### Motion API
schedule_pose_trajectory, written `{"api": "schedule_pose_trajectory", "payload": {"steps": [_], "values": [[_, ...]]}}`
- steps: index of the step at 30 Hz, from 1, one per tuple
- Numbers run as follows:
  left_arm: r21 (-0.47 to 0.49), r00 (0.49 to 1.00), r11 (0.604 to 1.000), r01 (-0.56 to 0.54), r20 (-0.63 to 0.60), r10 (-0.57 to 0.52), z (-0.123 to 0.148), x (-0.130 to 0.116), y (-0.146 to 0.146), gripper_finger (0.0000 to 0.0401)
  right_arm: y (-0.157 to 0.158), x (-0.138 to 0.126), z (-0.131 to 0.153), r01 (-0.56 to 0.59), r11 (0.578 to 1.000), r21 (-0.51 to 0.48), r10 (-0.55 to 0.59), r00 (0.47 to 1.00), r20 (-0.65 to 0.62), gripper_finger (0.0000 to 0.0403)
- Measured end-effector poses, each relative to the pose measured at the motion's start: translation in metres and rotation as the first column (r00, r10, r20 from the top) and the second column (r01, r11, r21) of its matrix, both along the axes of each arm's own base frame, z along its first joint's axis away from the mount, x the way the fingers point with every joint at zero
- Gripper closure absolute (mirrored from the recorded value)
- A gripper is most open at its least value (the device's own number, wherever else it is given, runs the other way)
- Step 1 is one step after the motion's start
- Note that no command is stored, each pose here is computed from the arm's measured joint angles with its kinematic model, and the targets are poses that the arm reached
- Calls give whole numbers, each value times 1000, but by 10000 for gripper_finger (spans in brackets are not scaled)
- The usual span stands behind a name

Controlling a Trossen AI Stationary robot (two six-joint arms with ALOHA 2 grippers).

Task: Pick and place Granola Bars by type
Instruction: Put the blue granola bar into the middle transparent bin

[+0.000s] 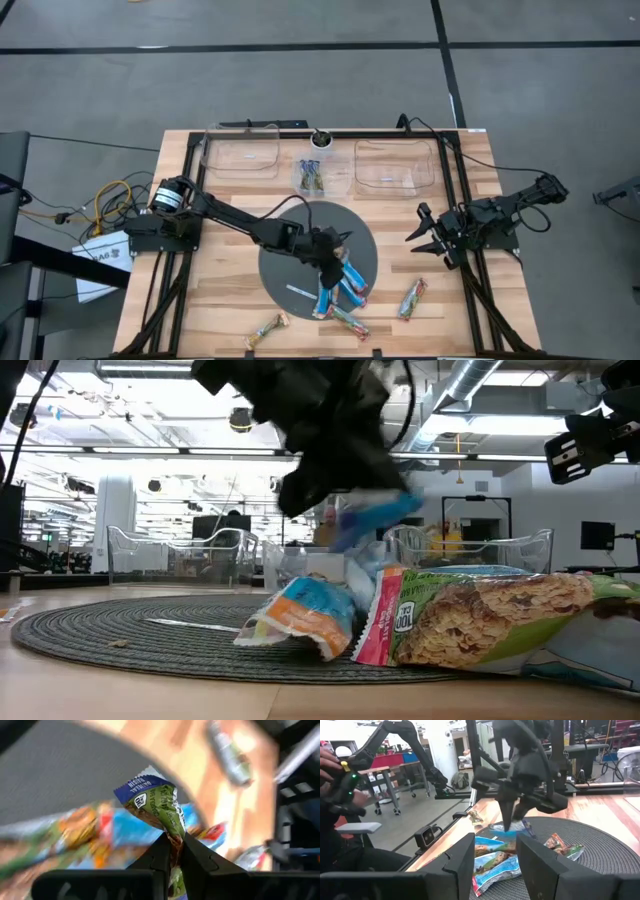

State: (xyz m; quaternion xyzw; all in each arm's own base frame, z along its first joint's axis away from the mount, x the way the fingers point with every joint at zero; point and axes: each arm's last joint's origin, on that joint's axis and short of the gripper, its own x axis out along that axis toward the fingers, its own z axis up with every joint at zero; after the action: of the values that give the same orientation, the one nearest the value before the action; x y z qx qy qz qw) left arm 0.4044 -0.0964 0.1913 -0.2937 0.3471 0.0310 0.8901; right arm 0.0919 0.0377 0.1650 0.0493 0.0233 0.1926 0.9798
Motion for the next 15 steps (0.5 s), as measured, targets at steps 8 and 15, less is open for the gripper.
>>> {"api": "schedule_pose_trajectory", "payload": {"steps": [8, 15], "values": [[91, 952, 996, 24, 301, -50, 24, 17, 8, 375, 0, 0, 0, 0, 1000, 0, 0, 1000, 1, 266], [183, 874, 983, -7, 478, -83, 41, 24, 20, 375, 0, 0, 0, 0, 1000, 0, 0, 1000, 1, 264]]}}
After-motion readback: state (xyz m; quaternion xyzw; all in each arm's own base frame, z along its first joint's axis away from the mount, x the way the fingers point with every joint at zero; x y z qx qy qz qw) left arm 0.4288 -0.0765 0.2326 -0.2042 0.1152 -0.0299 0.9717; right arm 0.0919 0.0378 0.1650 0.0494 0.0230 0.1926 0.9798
